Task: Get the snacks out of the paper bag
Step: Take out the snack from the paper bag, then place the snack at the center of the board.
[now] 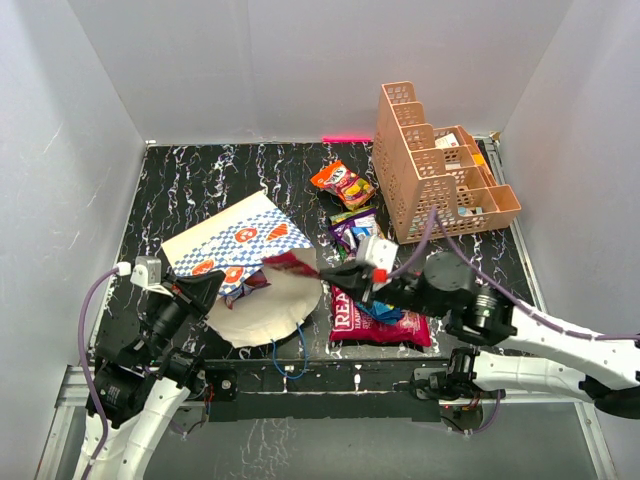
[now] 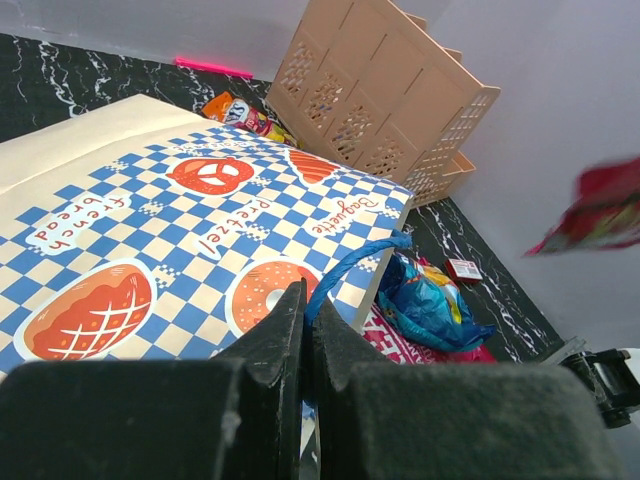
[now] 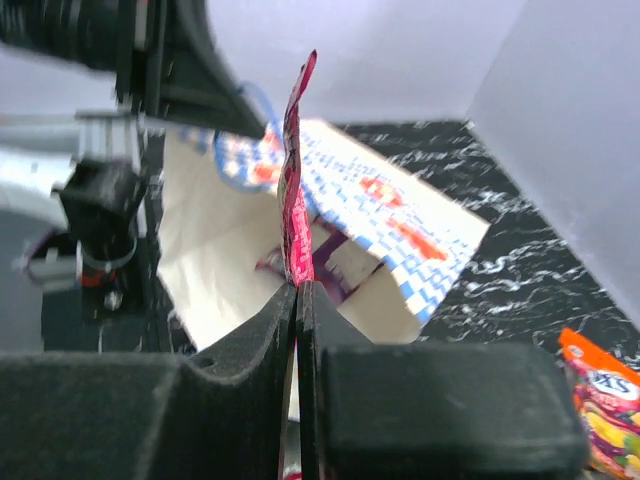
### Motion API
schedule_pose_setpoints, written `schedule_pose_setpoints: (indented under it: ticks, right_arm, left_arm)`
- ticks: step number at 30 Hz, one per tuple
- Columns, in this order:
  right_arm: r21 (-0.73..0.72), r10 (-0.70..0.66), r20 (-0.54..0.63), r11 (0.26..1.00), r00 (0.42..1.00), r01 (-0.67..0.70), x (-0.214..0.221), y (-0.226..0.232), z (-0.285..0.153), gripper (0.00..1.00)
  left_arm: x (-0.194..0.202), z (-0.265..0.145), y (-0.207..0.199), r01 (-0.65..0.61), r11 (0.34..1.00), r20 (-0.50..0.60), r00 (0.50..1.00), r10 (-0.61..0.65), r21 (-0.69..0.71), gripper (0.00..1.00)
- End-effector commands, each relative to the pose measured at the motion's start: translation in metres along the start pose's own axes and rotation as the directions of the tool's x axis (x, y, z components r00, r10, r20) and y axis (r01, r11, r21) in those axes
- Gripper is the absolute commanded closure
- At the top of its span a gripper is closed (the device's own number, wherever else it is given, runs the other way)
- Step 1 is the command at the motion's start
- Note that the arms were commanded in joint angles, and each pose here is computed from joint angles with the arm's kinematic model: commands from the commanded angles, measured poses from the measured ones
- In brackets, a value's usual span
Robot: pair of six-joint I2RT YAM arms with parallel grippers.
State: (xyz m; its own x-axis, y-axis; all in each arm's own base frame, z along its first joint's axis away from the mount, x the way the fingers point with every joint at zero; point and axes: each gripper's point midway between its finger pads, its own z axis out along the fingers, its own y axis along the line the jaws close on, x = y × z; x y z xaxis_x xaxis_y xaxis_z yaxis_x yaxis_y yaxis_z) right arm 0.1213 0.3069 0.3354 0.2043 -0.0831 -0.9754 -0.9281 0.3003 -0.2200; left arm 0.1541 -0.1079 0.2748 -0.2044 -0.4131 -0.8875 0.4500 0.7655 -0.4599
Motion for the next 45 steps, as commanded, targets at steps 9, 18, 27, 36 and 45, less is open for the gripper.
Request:
schedule_pose_setpoints:
  ticks: [9, 18, 27, 36, 45]
  right_arm:
    - [0.689, 0.150, 0.054, 0.710, 0.987, -0.145, -0.057, -0.130, -0.037, 0.92]
    - [0.786, 0.224, -0.071, 0.613, 0.972, -0.084, -0.010, -0.188, -0.015, 0.92]
    - [0.696, 0.430, -0.083, 0.671, 0.899, -0.257, 0.068, -0.227, 0.030, 0.92]
    - [0.698, 0.508, -0.200, 0.674, 0.838, -0.242, 0.159, -0.267, 0.049, 0.92]
    - [0.765, 0.411, -0.457, 0.634, 0.788, 0.113, 0.207, -0.319, 0.035, 0.92]
  left_arm:
    - [-0.003, 0.003, 0.001, 0.010, 1.000, -0.012, 1.000, -0.010, -0.023, 1.00]
    - [0.000, 0.005, 0.001, 0.007, 1.000, -0.026, 1.000, -0.007, -0.018, 1.00]
    - [-0.001, 0.003, -0.002, 0.002, 1.000, -0.020, 1.000, -0.002, -0.002, 1.00]
    - [-0.002, 0.001, -0.003, -0.005, 1.000, -0.006, 1.000, 0.005, 0.009, 1.00]
    - [-0.003, 0.000, -0.004, -0.011, 1.000, 0.003, 1.000, 0.011, 0.015, 1.00]
